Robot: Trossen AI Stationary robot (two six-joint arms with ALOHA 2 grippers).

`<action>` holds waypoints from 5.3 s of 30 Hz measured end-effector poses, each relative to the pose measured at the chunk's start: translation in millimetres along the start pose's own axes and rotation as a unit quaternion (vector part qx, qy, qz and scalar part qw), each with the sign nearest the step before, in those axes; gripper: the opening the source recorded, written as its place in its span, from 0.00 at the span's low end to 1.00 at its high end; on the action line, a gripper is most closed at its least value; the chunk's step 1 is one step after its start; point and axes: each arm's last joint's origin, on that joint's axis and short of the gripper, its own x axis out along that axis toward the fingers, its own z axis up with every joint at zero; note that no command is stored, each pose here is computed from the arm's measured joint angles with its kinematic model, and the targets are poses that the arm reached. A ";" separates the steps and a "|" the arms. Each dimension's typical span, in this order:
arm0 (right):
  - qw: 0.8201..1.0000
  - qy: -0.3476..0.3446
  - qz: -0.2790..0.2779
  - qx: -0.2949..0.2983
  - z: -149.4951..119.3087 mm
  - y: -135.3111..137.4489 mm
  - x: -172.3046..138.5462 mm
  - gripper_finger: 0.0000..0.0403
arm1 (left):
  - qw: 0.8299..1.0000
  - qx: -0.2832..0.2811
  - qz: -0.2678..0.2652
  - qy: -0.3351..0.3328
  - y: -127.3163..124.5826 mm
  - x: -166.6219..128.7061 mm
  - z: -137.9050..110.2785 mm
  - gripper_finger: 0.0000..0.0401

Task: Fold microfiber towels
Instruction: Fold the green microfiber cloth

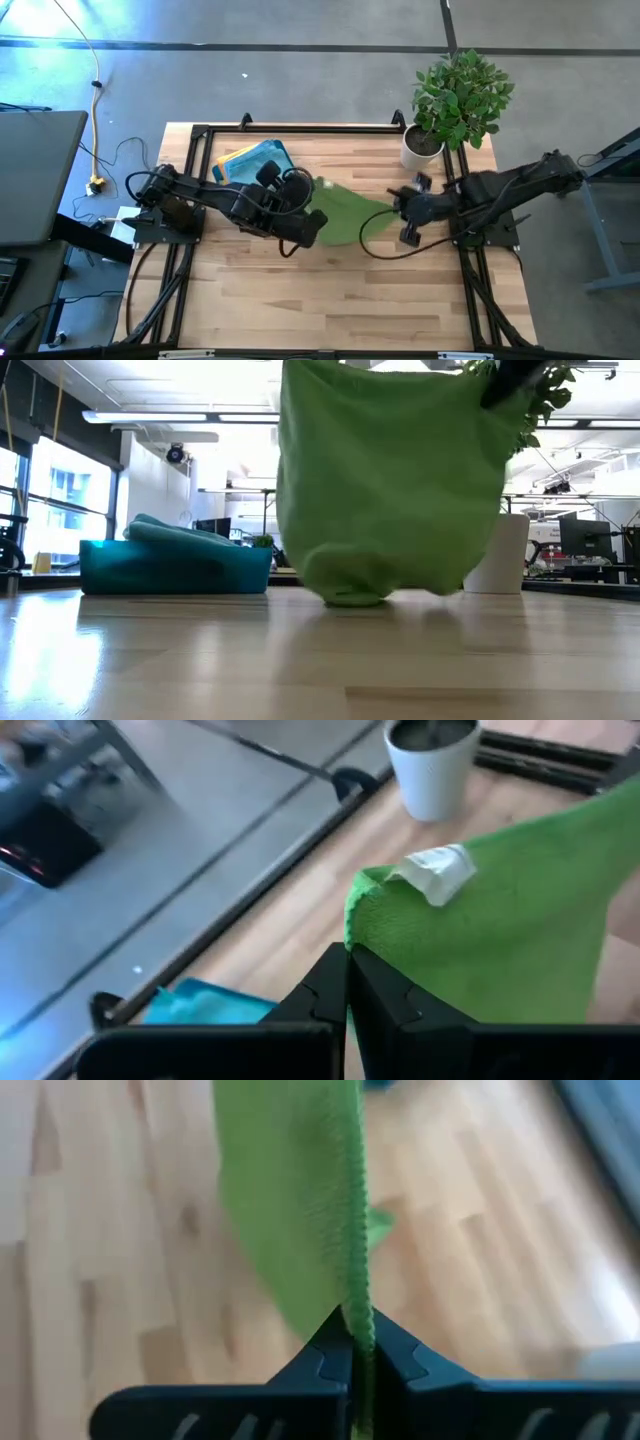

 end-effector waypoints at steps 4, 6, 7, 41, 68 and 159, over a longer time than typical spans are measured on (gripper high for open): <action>0.998 -0.012 -0.044 -0.034 10.4 -9.1 -25.6 0.00 | 0.999 -0.010 0.031 -0.037 4.6 0.2 4.9 0.00; 0.996 -0.015 -0.065 -0.056 13.6 -13.7 -33.0 0.00 | 0.997 -0.018 0.051 -0.057 7.3 1.5 8.1 0.00; 0.995 -0.017 -0.074 -0.064 15.2 -16.0 -36.4 0.00 | 0.996 -0.024 0.058 -0.066 9.6 1.1 9.9 0.00; 0.979 -0.064 -0.081 -0.173 46.0 -39.5 -92.1 0.00 | 0.987 -0.011 -0.097 -0.126 30.0 -20.7 54.7 0.00; 0.981 0.138 0.019 -0.134 3.1 21.8 48.2 0.00 | 0.983 -0.026 -0.182 0.016 -44.0 26.5 -68.3 0.00; 0.974 0.046 -0.165 -0.150 87.9 -35.3 -68.5 0.00 | 0.992 0.024 -0.066 -0.101 6.3 -3.3 1.4 0.00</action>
